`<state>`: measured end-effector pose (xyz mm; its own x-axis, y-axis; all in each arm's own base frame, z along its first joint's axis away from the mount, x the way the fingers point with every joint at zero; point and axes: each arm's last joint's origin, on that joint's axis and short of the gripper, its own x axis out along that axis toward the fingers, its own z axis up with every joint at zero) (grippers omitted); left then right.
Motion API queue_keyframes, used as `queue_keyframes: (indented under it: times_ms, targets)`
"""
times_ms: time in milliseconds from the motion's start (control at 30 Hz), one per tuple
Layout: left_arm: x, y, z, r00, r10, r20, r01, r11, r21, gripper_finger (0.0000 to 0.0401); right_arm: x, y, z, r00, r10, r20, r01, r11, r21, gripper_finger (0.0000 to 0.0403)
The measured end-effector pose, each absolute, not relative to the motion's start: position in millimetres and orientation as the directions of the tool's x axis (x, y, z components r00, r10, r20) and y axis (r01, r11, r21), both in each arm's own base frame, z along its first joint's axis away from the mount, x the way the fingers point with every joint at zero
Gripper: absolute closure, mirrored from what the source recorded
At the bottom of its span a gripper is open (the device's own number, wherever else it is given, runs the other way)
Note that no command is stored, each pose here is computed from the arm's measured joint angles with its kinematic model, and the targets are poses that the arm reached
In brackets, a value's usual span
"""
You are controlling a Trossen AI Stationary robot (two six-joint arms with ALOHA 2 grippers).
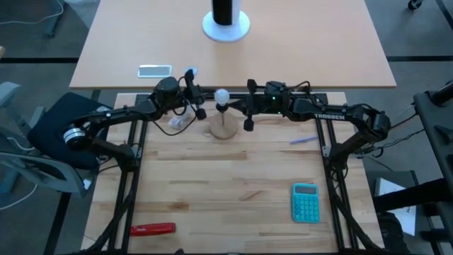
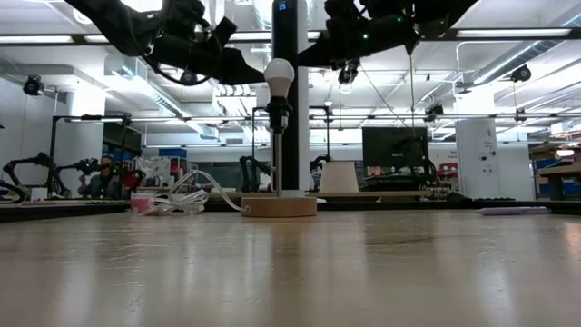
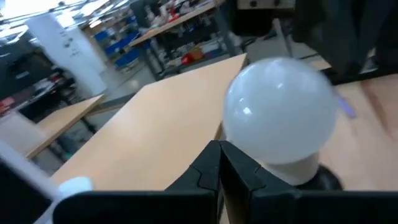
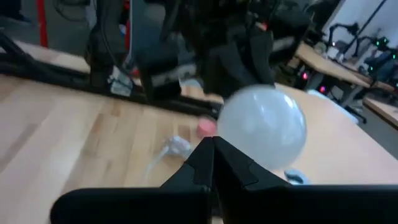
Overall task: Screw lightbulb
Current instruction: Remove the light bulb from the bulb socket
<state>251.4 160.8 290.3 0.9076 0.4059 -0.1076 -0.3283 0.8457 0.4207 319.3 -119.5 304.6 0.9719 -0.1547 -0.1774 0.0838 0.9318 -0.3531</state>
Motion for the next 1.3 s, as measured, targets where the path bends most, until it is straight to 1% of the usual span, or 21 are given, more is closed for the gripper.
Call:
queue_keyframes:
  times_ms: [133,200,367,567,700,767,833,967,1067,1167,1300]
  targets:
    - [253.0,158.3,291.0,0.948,0.304,-0.094,-0.243,0.882,0.403,0.0401,319.6,-120.4,306.4,0.973,-0.169,-0.157,0.109,0.936,-0.335,0.0403]
    - [252.9,157.9,291.2,0.958,0.272,-0.091,-0.217,0.895,0.390,0.0401,319.5,-121.3,306.2,0.966,-0.204,-0.158,0.143,0.933,-0.329,0.0403]
    - [252.0,157.0,291.9,0.961,0.262,-0.092,-0.212,0.905,0.368,0.0401,319.3,-122.0,306.0,0.959,-0.236,-0.160,0.173,0.928,-0.329,0.0403]
    - [250.8,155.5,289.3,0.962,0.240,-0.130,-0.183,0.921,0.343,0.0401,317.8,-125.6,304.3,0.921,-0.346,-0.180,0.271,0.899,-0.344,0.0403]
    - [248.5,151.8,287.2,0.961,0.212,-0.177,-0.149,0.938,0.313,0.0401,317.3,-126.3,304.0,0.915,-0.360,-0.185,0.281,0.893,-0.351,0.0403]
    - [246.1,149.4,285.3,0.955,0.204,-0.215,-0.132,0.943,0.305,0.0401,317.0,-126.4,301.3,0.909,-0.361,-0.209,0.275,0.895,-0.352,0.0403]
    - [241.9,147.3,287.9,0.949,0.217,-0.226,-0.141,0.940,0.311,0.0401,316.3,-126.2,300.1,0.903,-0.367,-0.224,0.274,0.893,-0.357,0.0403]
    - [235.2,147.0,294.8,0.921,0.323,-0.220,-0.238,0.910,0.339,0.0401,307.3,-122.4,309.3,0.902,-0.366,-0.229,0.266,0.889,-0.372,0.0403]
    - [234.6,148.9,299.8,0.904,0.389,-0.177,-0.307,0.880,0.363,0.0401,302.9,-119.1,313.2,0.912,-0.334,-0.238,0.232,0.898,-0.373,0.0403]
    - [238.5,152.2,302.6,0.910,0.399,-0.115,-0.331,0.865,0.377,0.0401,302.2,-115.4,317.4,0.946,-0.245,-0.214,0.158,0.921,-0.356,0.0403]
    - [246.9,156.7,297.4,0.913,0.397,-0.089,-0.338,0.862,0.379,0.0401,307.6,-114.9,314.0,0.957,-0.206,-0.204,0.126,0.930,-0.346,0.0403]
